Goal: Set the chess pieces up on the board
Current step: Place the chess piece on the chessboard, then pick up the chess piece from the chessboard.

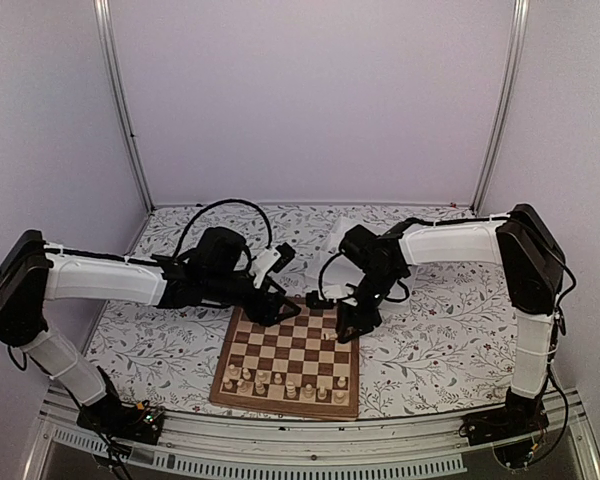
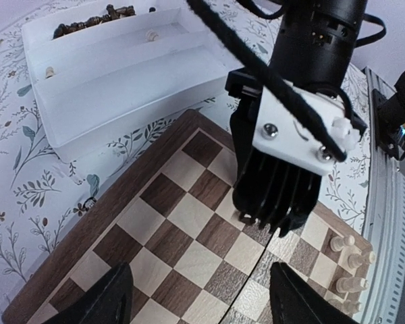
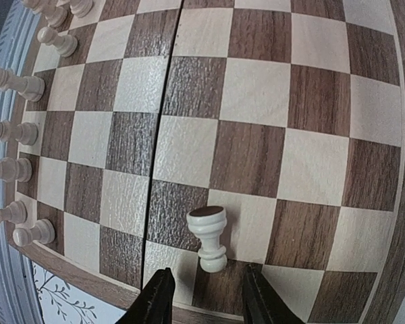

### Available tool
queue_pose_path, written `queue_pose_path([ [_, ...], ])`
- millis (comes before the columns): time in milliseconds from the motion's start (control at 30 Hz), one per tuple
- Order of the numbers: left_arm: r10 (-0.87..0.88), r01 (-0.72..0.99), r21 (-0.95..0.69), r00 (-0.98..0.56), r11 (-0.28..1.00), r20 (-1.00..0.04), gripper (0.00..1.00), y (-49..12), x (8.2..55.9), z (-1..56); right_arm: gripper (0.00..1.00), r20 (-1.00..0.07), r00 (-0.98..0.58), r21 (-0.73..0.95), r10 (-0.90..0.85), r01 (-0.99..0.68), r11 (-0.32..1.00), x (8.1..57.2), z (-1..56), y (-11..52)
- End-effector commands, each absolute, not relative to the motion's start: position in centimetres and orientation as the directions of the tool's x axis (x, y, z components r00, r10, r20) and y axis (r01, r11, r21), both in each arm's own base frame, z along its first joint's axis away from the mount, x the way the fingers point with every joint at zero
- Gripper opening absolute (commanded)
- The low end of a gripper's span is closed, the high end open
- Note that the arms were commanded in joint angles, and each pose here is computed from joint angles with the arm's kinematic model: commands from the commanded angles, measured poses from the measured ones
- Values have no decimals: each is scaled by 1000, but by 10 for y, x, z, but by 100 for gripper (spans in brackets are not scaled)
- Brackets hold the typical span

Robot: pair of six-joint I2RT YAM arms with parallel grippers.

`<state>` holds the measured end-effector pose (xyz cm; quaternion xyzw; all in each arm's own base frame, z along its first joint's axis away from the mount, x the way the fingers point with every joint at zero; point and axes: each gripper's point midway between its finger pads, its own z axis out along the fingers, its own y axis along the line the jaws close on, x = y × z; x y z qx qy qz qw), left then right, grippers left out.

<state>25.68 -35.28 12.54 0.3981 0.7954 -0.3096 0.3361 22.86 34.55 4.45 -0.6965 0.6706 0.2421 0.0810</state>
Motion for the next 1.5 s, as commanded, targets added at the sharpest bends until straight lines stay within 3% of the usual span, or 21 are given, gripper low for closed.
queue_pose_path([
  [0,381,878,-190,-374,440,-846,70,-362,257,128,37,-501,-24,212,-865,-973,-96,229,55,347],
  [233,389,922,-148,-291,357,-874,63,-372,242,118,38,-601,-75,196,-796,-979,-55,247,91,325],
  [433,515,943,-95,-256,319,-818,54,-395,242,94,38,-682,-111,144,-723,-989,16,263,126,301],
  [600,589,959,-47,-210,279,-780,53,-408,234,78,39,-749,-161,118,-643,-987,110,287,158,278],
  [1000,671,967,-9,-183,254,-719,55,-426,228,54,40,-759,-197,121,-620,-979,163,296,162,264],
  [1467,766,977,-9,-171,211,-620,28,-426,220,26,40,-757,-199,120,-623,-979,167,295,160,262],
])
